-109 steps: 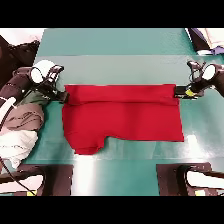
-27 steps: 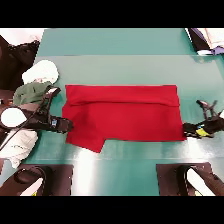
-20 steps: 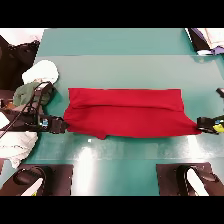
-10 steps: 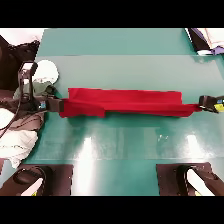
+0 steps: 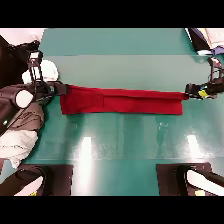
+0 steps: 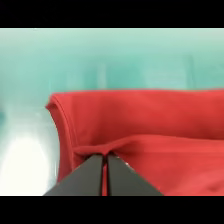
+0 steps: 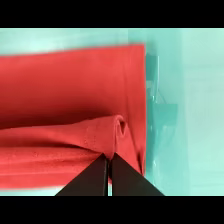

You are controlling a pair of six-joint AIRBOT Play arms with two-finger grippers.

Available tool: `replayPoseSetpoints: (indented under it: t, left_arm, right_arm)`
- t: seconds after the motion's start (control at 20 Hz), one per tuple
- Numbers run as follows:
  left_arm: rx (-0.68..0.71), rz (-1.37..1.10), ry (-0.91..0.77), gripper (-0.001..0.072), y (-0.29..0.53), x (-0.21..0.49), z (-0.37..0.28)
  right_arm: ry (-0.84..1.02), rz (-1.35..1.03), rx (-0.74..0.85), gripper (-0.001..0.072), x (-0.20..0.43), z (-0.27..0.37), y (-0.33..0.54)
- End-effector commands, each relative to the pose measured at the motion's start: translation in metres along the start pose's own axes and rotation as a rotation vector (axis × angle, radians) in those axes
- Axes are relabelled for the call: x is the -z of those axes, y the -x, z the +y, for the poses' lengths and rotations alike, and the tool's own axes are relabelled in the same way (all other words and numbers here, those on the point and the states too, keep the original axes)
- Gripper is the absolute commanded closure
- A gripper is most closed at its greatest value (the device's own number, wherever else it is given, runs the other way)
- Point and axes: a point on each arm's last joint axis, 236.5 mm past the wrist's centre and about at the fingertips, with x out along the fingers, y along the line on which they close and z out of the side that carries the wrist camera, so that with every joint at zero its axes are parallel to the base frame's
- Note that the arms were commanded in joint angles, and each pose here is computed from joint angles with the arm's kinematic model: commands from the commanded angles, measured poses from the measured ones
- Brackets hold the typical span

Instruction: Fold the shirts.

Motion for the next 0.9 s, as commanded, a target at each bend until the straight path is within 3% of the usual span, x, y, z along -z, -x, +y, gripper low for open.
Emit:
replayPoseSetpoints:
  t: [0.0,0.25,0.3,0.35,0.4,0.65,0.75,0.85]
  left_arm:
    - [-0.018,-0.013,0.017,0.0683,-0.028,-0.005,0.011]
    - [-0.027,0.017,0.028,0.0682,-0.052,0.006,0.015]
    - [-0.025,0.002,0.027,0.0597,-0.053,0.002,0.014]
    - [-0.021,-0.018,0.027,0.0356,-0.052,-0.005,0.013]
    - [-0.017,-0.034,0.025,0.0263,-0.050,-0.012,0.011]
    - [-0.005,-0.057,0.025,0.0280,-0.033,-0.046,0.001]
    - [-0.002,-0.013,0.038,0.0283,-0.031,-0.038,0.000]
    - [-0.008,0.054,0.037,0.0677,-0.031,-0.022,0.001]
  right_arm:
    - [-0.012,-0.014,0.001,0.0698,-0.014,-0.002,-0.029]
    - [-0.018,-0.059,-0.020,0.0693,-0.028,0.006,-0.049]
    - [-0.014,-0.078,-0.022,0.0634,-0.032,0.008,-0.049]
    - [-0.015,-0.093,-0.032,0.0384,-0.036,0.012,-0.048]
    - [-0.016,-0.092,-0.051,0.0273,-0.036,0.016,-0.047]
    - [0.029,-0.006,-0.059,0.0256,-0.034,-0.011,-0.019]
    - [-0.004,0.097,-0.162,0.0256,-0.018,-0.021,-0.018]
    - [-0.075,0.191,-0.324,0.0224,-0.003,-0.021,-0.027]
